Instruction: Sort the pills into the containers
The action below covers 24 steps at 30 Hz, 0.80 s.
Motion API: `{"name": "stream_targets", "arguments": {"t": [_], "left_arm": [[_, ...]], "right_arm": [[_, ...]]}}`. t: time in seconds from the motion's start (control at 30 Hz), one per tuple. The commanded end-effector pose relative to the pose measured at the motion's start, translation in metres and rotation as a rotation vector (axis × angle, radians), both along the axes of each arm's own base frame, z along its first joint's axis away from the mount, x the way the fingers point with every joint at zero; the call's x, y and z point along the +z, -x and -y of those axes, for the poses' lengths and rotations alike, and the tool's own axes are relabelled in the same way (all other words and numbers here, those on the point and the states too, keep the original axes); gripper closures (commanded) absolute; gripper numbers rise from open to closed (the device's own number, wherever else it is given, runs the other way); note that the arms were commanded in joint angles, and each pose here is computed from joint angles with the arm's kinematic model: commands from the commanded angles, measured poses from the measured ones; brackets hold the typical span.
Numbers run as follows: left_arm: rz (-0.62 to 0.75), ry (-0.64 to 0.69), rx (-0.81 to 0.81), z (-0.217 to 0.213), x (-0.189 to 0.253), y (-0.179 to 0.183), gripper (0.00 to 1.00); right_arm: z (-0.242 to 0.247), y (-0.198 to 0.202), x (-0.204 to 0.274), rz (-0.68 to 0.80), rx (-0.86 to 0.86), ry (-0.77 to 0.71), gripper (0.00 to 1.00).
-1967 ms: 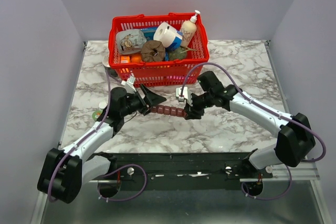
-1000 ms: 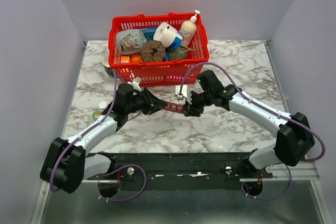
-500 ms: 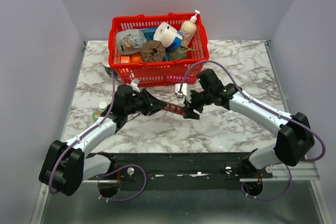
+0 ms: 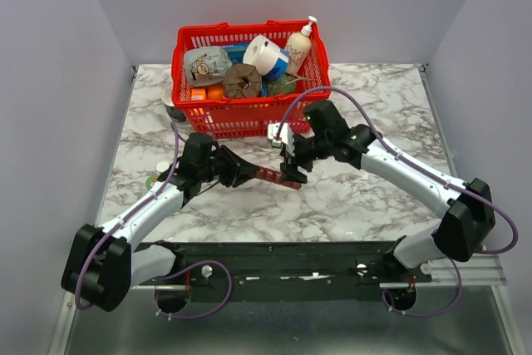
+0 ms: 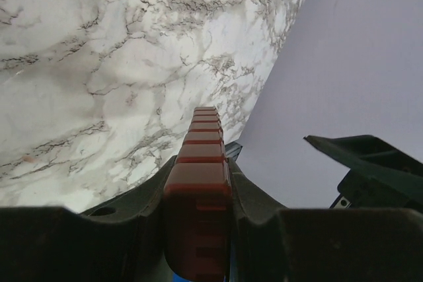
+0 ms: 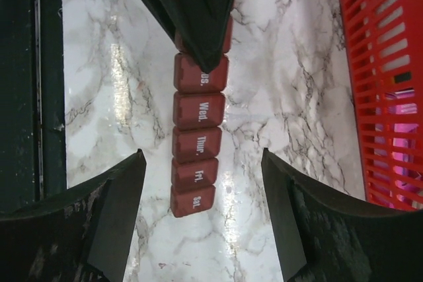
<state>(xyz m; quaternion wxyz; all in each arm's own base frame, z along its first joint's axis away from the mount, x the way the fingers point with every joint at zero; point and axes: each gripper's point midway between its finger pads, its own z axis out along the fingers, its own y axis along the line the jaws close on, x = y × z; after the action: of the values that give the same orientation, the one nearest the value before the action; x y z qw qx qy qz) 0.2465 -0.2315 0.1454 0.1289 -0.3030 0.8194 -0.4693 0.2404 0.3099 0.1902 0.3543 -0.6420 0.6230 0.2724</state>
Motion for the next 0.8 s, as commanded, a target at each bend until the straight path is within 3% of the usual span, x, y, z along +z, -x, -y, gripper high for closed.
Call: {"name": "stream_targets", "arguments": {"t": [0.0,0.77], "left_arm": [[-0.037,0.027,0.032,0.0,0.003,0.002,1.0],[0.002,0.117,0.017,0.006,0.01,0.005,1.0]], "right_arm": [[-0.002,0.008,-0.022,-0.039,-0.004,0.052,0.21],[-0.008,0.005,-0.062,-0.086,0.014,0.126,0.39]]}}
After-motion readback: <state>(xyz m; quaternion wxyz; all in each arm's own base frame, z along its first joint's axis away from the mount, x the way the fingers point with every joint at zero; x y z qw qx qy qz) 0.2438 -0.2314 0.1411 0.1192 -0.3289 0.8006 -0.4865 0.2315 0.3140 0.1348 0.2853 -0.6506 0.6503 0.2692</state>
